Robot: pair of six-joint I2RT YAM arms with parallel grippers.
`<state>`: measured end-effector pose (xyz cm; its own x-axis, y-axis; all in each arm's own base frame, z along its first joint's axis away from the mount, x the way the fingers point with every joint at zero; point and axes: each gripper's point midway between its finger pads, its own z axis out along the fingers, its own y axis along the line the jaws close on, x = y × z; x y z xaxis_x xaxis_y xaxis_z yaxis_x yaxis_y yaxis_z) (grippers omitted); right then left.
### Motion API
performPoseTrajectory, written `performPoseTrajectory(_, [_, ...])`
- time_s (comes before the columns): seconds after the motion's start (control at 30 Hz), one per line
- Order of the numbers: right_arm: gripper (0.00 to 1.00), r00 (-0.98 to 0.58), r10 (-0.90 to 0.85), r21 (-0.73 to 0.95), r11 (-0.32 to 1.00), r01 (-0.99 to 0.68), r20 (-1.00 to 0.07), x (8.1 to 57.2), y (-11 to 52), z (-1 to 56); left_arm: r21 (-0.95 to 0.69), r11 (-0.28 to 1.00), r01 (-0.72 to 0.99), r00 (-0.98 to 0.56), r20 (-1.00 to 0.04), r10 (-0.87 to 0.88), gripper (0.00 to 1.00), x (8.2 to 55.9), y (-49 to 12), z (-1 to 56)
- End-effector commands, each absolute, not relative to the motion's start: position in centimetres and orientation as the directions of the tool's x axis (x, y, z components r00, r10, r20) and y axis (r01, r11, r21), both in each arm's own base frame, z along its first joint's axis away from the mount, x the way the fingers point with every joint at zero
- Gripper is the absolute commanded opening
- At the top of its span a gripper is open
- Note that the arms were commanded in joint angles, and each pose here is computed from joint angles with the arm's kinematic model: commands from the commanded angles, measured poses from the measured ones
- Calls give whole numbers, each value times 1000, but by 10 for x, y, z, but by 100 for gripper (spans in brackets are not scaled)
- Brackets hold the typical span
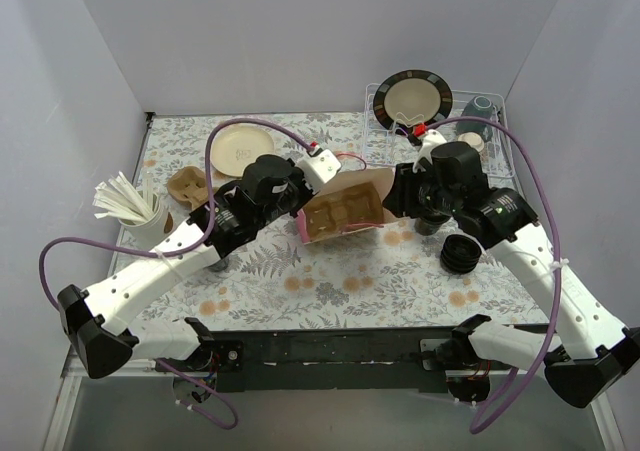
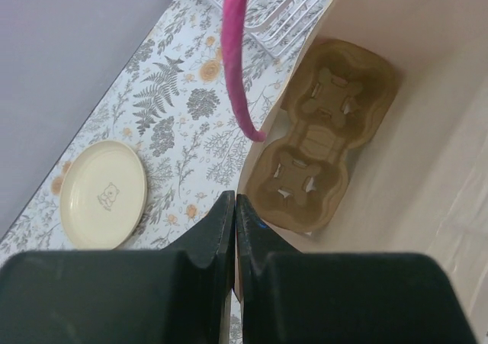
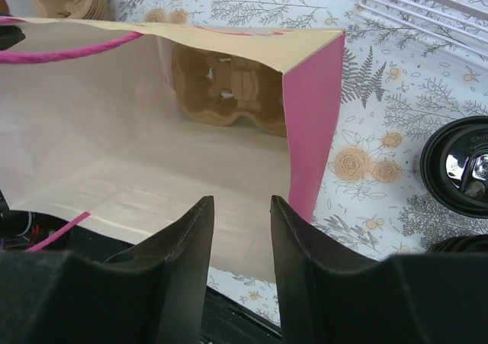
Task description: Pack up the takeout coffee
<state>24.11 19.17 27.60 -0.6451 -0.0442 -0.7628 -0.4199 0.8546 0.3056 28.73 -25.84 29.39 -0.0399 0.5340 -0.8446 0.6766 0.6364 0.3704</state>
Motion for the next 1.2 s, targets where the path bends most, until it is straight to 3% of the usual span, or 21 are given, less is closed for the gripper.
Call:
performPoseTrajectory(0.0, [46,-561,-9,304,832,-463,-828,244,194,305,418,670,613,46,-866,498,0,292,-248,324])
performPoseTrajectory(0.27, [53,-458,40,287,827,-483,-888,248,190,339,413,662,626,68,-874,481,0,284,-246,329])
performPoseTrajectory(0.7, [50,-527,-26,289,812,-507,-850,239,194,306,388,678,624,12,-872,488,0,285,-244,309])
performPoseTrajectory(0.87, [55,-564,-7,338,794,-505,-826,231,198,308,373,709,598,-41,-869,493,0,289,-238,300])
performPoseTrajectory(1.17, [55,-620,-5,270,898,-349,-785,258,184,290,328,718,613,-54,-890,453,0,284,-243,301])
